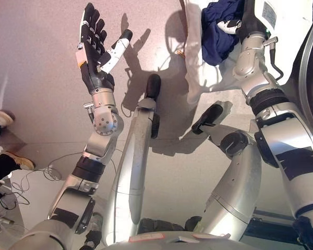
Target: Put the clothes in the basket into the washing machine.
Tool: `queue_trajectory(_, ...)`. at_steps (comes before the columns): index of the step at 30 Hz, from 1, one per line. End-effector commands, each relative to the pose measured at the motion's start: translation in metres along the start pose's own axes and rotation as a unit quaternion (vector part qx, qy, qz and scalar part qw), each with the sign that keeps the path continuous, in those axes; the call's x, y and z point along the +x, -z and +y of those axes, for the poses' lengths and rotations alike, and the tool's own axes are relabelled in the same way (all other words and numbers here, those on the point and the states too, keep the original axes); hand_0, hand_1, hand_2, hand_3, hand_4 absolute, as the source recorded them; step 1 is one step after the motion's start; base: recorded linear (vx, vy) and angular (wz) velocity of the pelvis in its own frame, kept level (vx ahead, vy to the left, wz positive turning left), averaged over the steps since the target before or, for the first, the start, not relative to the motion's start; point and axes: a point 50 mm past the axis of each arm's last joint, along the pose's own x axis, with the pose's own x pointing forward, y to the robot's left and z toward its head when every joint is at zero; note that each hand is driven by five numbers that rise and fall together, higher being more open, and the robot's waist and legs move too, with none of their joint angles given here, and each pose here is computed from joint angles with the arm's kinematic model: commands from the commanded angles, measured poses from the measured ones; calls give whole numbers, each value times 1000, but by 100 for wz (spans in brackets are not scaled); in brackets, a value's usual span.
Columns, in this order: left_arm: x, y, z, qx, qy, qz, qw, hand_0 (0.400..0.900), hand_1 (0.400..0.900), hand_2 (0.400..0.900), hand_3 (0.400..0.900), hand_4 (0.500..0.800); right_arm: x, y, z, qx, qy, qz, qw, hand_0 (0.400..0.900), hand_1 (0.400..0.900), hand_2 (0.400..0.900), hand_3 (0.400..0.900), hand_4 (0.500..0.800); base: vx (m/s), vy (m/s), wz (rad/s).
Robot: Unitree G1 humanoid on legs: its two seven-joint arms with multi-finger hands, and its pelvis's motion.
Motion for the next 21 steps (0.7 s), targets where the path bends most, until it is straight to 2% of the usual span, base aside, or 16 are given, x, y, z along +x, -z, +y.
queue_trajectory(1, -10, -16, 15, -22, -40, -60, 997, 900, 900, 900, 900, 800, -22, -1, 23, -32, -4, -43, 999, 900, 900, 900, 900, 800, -21, 15, -9)
queue_trajectory(6, -8, -17, 19, -12, -49, -65, 997, 900, 900, 900, 900, 800, -6, -24, -10, 5, 63, -85, 994, 900, 900, 900, 900, 800, -25, 22, -12)
queue_trajectory(8, -8, -17, 21, -13, -53, -65, 996, 900, 900, 900, 900, 800, -4, -33, -15, 27, 69, -100, 992, 900, 900, 900, 900, 800, -24, 26, -13)
queue_trajectory(14, -9, -14, 30, -6, -70, -52, 996, 900, 900, 900, 900, 800, -19, -42, -1, 88, 27, -109, 990, 900, 900, 900, 900, 800, -34, 22, -14)
queue_trajectory(21, -10, -9, 38, -7, -89, -36, 995, 900, 900, 900, 900, 800, -43, -23, 36, 94, -48, -65, 992, 900, 900, 900, 900, 800, -35, 0, -6)
